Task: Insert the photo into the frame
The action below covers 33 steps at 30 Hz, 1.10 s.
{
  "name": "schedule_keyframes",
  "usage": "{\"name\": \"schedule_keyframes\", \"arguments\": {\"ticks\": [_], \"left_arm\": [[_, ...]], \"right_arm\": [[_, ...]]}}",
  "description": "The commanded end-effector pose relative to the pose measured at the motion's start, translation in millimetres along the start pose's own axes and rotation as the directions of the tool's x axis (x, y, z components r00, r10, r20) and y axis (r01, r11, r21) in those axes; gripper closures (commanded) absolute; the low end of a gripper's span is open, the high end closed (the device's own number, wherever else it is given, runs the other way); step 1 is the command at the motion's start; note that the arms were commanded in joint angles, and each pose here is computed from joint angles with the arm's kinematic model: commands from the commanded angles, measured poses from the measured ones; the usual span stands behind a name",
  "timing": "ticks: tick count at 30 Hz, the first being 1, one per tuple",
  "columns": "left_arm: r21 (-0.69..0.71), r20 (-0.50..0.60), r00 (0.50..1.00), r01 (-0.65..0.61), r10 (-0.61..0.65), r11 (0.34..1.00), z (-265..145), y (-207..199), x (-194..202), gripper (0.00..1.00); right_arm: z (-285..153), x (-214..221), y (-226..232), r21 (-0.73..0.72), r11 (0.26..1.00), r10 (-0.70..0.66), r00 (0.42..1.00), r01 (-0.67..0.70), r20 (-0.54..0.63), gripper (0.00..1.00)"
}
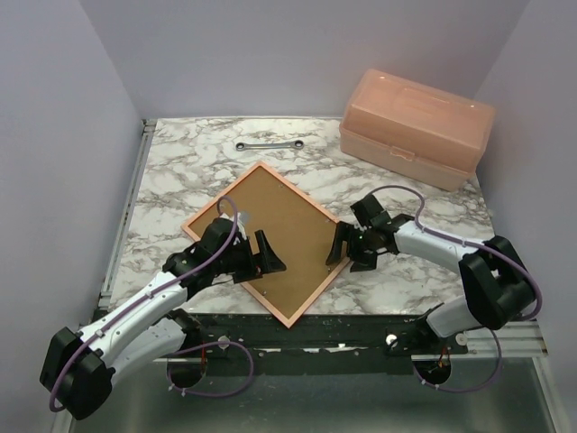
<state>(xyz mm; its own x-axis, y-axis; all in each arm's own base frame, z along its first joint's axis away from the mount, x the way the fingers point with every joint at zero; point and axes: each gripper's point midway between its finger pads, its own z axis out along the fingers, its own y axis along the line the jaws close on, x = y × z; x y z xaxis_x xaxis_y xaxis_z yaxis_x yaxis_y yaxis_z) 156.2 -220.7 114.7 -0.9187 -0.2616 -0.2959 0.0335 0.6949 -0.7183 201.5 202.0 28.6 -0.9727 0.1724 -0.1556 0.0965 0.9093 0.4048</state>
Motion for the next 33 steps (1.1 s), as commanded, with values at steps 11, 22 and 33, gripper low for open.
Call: {"name": "schedule_keyframes", "arguments": {"ticks": [11,22,33], "left_arm": [[-0.266,0.083,0.993,-0.054,0.079,0.963,-33.6,39.0,-16.0,0.12],[-0.327,0.099,0.991,-0.058,0.095,0.943,-38.8,52.5,-17.6,0.12],[-0.571,0.137,0.989,0.033,0.055,0.82,-57.5,104.4,-28.4,0.12]], "right_arm": [[31.7,-35.3,-47.3,0.305,0.949,-0.104,0.992,0.078,0.071,0.73],[8.0,-69.1,-66.0,0.484,0.861,-0.237,0.965,0.156,0.11,0.99],[-25.4,-110.4,-81.8,0.579,0.802,-0.293,0.941,0.145,0.171,0.89]]}}
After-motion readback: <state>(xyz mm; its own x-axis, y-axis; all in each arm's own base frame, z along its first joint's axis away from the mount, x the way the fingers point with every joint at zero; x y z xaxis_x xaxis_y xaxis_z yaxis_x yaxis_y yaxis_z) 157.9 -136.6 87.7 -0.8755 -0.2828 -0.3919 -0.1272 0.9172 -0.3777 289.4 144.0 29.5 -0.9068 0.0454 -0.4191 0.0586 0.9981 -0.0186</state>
